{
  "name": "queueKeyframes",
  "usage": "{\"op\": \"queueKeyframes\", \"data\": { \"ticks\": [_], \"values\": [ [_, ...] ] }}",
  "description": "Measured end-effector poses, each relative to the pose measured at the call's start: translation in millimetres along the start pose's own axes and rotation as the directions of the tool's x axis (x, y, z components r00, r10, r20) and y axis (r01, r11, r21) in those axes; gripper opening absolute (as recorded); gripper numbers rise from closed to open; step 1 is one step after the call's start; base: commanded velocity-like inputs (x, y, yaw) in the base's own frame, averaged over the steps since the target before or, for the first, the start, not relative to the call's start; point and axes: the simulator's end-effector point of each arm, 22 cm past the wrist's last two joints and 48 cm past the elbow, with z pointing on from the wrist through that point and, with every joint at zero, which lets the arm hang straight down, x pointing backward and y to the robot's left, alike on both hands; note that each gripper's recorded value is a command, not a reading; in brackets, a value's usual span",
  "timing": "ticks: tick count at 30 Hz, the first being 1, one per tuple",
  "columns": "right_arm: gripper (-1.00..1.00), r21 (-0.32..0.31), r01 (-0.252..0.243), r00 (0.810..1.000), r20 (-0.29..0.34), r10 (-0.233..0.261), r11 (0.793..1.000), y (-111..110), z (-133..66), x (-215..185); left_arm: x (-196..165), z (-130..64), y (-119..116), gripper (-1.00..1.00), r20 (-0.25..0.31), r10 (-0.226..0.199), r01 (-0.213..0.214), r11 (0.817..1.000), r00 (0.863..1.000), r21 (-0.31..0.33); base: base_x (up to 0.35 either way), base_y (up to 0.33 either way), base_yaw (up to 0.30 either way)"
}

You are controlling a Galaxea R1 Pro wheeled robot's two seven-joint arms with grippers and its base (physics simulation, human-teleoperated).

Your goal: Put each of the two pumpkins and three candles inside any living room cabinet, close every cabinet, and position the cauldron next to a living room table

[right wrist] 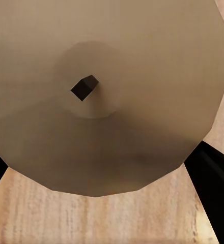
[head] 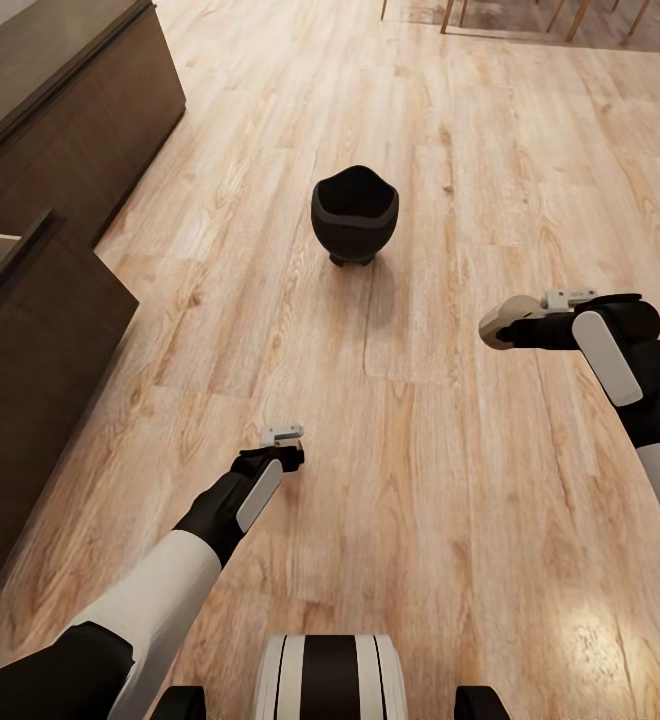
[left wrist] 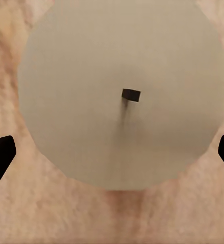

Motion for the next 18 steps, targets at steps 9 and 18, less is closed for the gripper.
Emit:
{"op": "queueKeyframes", "data": {
  "ticks": [9, 18],
  "values": [
    [-1.00, 0.000, 0.002, 1.000, -0.008, -0.002, 1.000, 0.9, 5.0, 4.1, 4.4, 3.8, 0.0, 1.00, -0.009, -0.002, 0.002, 1.000, 1.000, 0.001, 0.000, 0.000, 0.000],
    [-1.00, -0.002, 0.002, 1.000, -0.008, -0.002, 1.000, 1.8, 5.0, 4.2, 4.5, 3.8, 0.0, 1.00, -0.009, -0.001, 0.001, 1.000, 1.000, 0.001, 0.000, 0.000, 0.000]
  ]
}}
